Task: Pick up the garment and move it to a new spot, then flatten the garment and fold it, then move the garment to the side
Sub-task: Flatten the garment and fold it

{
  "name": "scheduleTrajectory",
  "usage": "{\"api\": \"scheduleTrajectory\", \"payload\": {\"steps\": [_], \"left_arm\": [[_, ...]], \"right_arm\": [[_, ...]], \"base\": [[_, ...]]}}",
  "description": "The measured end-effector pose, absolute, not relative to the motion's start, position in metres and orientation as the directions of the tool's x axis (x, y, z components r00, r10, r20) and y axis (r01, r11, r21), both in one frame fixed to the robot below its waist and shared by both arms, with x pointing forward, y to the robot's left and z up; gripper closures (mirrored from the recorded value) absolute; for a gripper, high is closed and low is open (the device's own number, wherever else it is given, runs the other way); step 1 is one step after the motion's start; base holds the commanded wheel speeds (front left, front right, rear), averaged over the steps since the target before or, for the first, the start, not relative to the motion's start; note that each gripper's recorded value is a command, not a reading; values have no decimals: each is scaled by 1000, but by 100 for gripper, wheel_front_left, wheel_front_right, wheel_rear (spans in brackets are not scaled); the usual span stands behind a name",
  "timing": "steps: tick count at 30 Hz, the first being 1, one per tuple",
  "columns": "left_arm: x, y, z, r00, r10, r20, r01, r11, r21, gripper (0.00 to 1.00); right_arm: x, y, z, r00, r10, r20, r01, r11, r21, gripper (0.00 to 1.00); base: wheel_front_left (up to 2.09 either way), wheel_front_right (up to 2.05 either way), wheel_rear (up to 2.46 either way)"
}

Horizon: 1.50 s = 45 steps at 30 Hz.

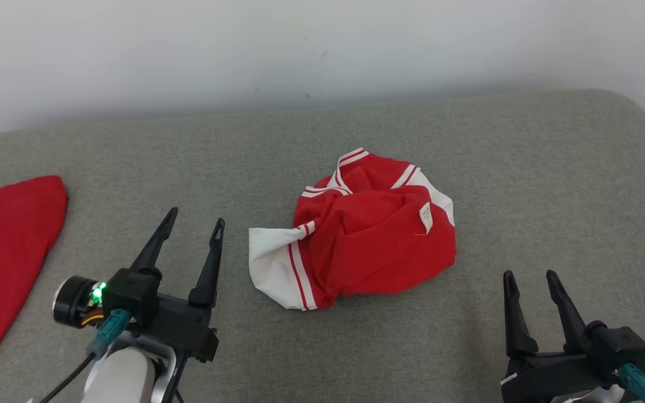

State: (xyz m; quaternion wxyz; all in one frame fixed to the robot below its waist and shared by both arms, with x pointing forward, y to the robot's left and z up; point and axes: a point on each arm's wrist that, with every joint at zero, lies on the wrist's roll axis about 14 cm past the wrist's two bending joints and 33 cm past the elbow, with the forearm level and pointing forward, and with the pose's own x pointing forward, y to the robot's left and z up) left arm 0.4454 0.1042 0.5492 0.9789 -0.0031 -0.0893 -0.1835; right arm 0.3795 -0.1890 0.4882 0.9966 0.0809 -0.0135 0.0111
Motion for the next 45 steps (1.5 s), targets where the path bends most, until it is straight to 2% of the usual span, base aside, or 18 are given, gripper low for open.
{"api": "scheduleTrajectory", "payload": {"steps": [8, 14, 21, 28, 29, 31, 35, 45], "left_arm": [[467, 49, 529, 834, -546, 77, 539, 837, 91, 0], [477, 27, 508, 784, -621, -15, 618, 777, 121, 0], [473, 19, 461, 721, -665, -193, 691, 710, 135, 0], [480, 19, 445, 706, -662, -252, 703, 699, 131, 0], [480, 18, 444, 704, -661, -259, 704, 699, 129, 51], [482, 19, 441, 707, -653, -272, 700, 702, 133, 100], [487, 24, 445, 734, -629, -256, 668, 736, 106, 100], [493, 67, 499, 844, -528, -97, 536, 839, 91, 100]], "right_arm": [[372, -212, 480, 999, -52, 5, 50, 986, 160, 0], [367, -225, 477, 996, -91, -7, 91, 984, 156, 0], [361, -237, 476, 991, -130, -14, 131, 979, 155, 0], [359, -241, 473, 990, -143, -22, 144, 978, 152, 0], [359, -240, 473, 990, -140, -22, 142, 978, 153, 0], [360, -238, 473, 991, -134, -22, 136, 979, 154, 0], [361, -236, 475, 992, -126, -15, 127, 979, 157, 0], [369, -217, 476, 998, -67, -6, 67, 983, 171, 0]], "base": [[0, 0, 0], [0, 0, 0], [0, 0, 0], [0, 0, 0], [0, 0, 0], [0, 0, 0], [0, 0, 0], [0, 0, 0]]}}
